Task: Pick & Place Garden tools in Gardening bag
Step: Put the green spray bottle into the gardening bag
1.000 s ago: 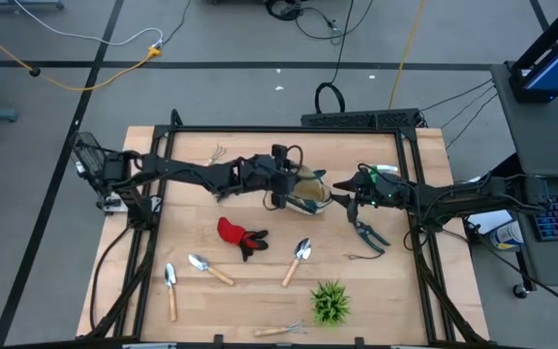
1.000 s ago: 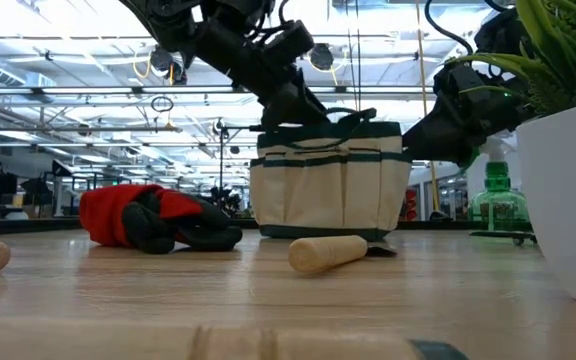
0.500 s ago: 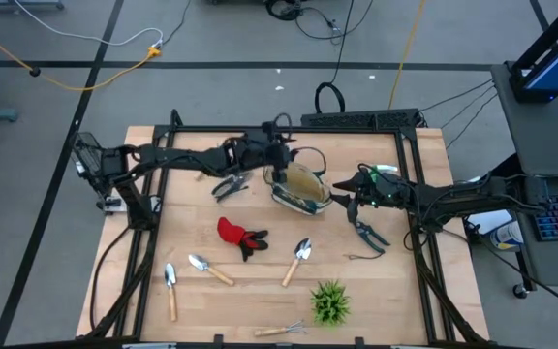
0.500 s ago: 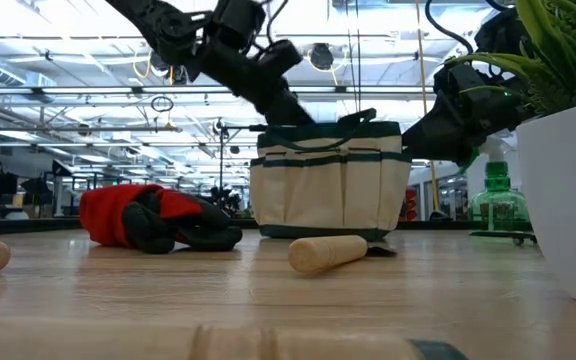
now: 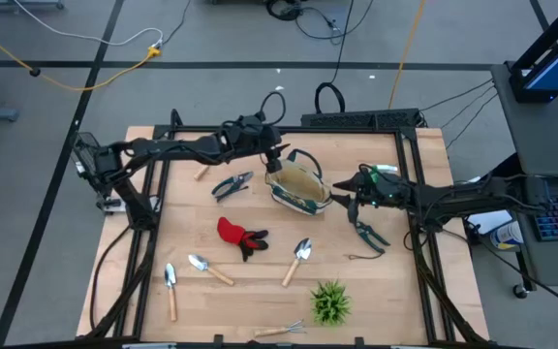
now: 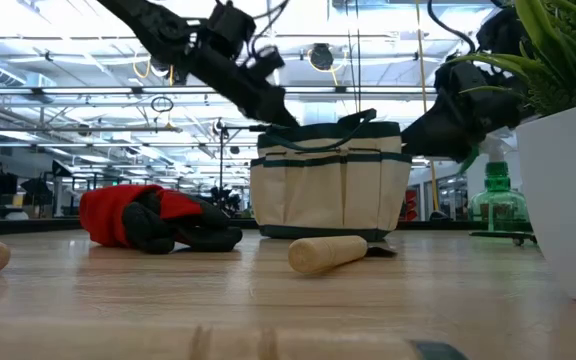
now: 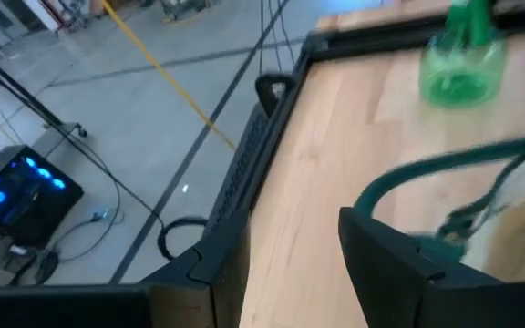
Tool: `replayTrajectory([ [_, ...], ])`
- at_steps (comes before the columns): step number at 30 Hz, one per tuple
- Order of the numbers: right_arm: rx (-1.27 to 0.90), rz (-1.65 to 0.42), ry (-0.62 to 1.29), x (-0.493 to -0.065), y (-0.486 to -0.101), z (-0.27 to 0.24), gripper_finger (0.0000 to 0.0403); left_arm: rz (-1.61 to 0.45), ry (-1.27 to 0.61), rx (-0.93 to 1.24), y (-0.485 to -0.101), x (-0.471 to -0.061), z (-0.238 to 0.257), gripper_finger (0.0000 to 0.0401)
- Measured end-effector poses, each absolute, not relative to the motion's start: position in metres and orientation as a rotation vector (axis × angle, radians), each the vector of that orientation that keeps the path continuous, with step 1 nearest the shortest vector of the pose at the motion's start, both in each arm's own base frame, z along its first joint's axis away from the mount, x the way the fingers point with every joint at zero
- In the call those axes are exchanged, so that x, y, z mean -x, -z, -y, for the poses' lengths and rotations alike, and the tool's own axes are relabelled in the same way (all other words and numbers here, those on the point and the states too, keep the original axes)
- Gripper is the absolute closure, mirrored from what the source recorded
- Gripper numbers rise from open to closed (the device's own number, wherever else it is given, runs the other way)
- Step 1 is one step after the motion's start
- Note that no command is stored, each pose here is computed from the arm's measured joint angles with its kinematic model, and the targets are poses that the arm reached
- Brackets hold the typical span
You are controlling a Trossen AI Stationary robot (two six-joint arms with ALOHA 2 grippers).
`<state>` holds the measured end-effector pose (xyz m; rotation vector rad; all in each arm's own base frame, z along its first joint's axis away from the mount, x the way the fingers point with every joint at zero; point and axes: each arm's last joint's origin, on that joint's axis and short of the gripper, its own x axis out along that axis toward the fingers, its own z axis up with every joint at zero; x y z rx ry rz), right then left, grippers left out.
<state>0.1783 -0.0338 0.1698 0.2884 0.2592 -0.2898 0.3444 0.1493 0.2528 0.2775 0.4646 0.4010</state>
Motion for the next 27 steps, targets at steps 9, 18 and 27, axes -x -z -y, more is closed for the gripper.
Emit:
replayTrajectory([
  [9, -0.22, -0.182, 0.273, -0.17, -0.185, 0.032, 0.0207, -0.494, -0.359, -0.205, -0.297, -0.31, -0.116, 0.0226],
  [18, -0.19, -0.092, 0.262, -0.161, -0.199, 0.031, 0.0207, -0.536, -0.361, -0.089, -0.327, -0.268, -0.094, 0.0226],
  [27, -0.135, -0.037, 0.256, -0.156, -0.208, 0.03, 0.0206, -0.674, -0.455, 0.028, -0.325, -0.244, -0.087, 0.0226],
])
